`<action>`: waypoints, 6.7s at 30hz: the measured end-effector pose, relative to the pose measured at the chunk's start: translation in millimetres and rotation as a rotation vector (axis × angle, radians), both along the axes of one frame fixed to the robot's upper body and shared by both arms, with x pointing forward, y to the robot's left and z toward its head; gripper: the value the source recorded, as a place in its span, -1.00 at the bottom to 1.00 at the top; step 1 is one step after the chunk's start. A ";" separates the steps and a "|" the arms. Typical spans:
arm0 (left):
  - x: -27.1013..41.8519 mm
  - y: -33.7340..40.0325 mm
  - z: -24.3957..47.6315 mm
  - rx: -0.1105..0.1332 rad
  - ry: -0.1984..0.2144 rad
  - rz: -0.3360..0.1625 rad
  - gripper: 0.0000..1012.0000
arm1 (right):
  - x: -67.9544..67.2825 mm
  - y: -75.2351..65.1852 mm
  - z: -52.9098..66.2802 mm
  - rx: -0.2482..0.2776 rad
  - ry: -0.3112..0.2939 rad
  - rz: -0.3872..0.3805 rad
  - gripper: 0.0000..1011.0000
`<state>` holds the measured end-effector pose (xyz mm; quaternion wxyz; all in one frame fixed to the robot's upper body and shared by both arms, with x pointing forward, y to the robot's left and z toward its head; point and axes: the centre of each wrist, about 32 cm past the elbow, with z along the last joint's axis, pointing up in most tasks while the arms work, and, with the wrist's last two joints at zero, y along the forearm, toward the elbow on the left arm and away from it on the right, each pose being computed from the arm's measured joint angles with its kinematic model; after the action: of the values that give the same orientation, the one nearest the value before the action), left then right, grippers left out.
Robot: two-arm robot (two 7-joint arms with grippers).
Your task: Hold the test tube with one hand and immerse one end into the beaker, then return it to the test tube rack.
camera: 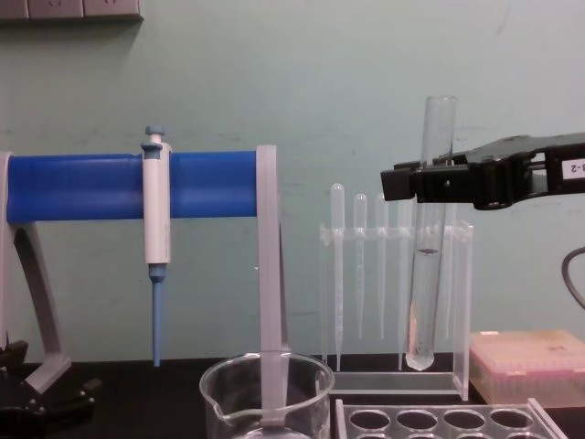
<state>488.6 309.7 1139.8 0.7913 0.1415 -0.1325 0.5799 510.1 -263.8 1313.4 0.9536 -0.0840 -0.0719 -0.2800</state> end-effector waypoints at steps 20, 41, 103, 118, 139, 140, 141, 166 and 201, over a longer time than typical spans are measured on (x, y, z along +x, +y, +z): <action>0.0 0.0 0.0 0.000 0.000 0.000 0.98 | 0.0 0.0 0.0 0.000 0.000 0.000 -0.56; 0.0 0.0 0.0 0.000 0.000 0.000 0.98 | 0.0 0.0 0.0 0.000 0.000 0.000 -0.56; 0.0 0.0 0.0 0.000 0.000 0.000 0.98 | 0.0 0.0 0.0 0.000 0.000 0.000 -0.56; 0.0 0.0 0.0 0.000 0.000 0.000 0.98 | 0.0 0.0 0.0 0.000 0.000 0.000 -0.56; 0.0 0.0 0.0 0.000 0.000 0.000 0.98 | 0.0 0.0 0.0 0.000 0.000 0.000 -0.56; 0.0 0.0 0.0 0.000 0.000 0.000 0.98 | 0.0 0.0 0.0 0.000 0.000 0.000 -0.56; 0.0 0.0 0.0 0.000 0.000 0.000 0.98 | 0.0 0.0 0.0 0.000 0.000 0.000 -0.56; 0.0 0.0 0.0 0.000 0.000 0.000 0.98 | 0.0 0.0 0.0 0.000 0.000 0.000 -0.56; 0.0 0.0 0.0 0.000 0.000 0.000 0.98 | 0.0 0.0 0.0 0.000 0.000 0.000 -0.56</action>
<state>488.6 309.7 1139.8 0.7913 0.1415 -0.1324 0.5799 510.1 -263.8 1313.5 0.9536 -0.0840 -0.0718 -0.2800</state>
